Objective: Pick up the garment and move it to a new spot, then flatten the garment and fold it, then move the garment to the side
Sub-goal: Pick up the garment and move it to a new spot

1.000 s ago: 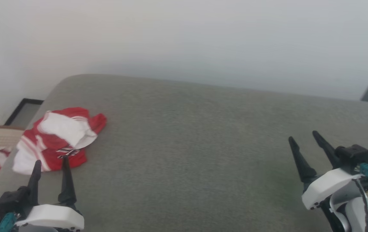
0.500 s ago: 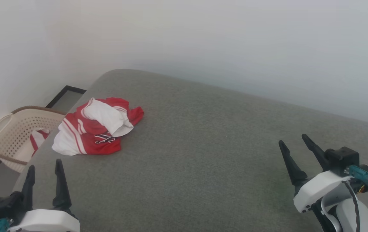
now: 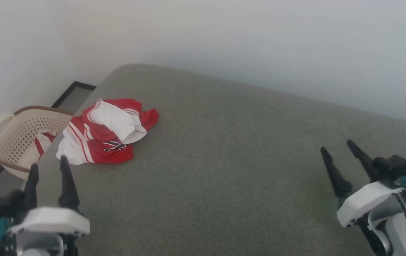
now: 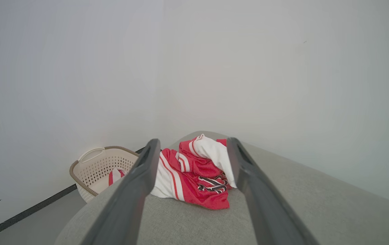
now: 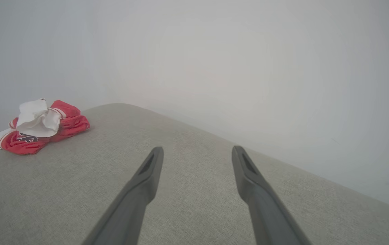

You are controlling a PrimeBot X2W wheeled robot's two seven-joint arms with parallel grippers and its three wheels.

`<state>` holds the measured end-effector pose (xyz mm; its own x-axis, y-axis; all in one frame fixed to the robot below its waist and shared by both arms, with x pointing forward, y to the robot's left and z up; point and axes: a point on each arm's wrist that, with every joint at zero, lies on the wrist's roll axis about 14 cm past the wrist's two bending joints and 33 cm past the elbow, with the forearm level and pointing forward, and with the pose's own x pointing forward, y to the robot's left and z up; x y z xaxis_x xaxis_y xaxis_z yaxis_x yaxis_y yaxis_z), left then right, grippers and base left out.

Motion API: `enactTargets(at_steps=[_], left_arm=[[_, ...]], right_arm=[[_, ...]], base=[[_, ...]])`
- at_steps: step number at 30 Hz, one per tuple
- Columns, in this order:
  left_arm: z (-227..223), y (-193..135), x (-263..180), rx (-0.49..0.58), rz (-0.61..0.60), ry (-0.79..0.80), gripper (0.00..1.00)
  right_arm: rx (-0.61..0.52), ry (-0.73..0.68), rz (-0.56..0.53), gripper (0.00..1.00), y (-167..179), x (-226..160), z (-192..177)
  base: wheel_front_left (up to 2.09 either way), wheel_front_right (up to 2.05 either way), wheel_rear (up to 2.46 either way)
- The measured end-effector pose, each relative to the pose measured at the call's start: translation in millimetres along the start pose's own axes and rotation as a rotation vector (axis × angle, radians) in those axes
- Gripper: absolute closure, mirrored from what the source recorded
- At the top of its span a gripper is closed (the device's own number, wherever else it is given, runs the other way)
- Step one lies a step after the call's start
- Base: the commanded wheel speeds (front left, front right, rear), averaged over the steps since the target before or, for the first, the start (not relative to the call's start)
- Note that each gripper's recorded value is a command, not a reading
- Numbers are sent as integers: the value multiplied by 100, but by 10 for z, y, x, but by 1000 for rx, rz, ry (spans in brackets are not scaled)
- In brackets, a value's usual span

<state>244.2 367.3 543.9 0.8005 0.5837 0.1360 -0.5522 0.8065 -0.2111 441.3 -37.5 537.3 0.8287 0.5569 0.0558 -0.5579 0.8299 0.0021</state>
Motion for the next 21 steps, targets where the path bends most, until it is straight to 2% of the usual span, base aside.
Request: enactTargets(at_steps=[11,21], left_arm=[[-44,-486,690,64,-66,18,0],[-620,-859,1317,117,-69,152,0]], right_arm=[[-26,48,-69,0,-594,24,-158],[-48,124,-129,0,-1154,-41,-462]], base=[[0,0,0],[0,0,0]])
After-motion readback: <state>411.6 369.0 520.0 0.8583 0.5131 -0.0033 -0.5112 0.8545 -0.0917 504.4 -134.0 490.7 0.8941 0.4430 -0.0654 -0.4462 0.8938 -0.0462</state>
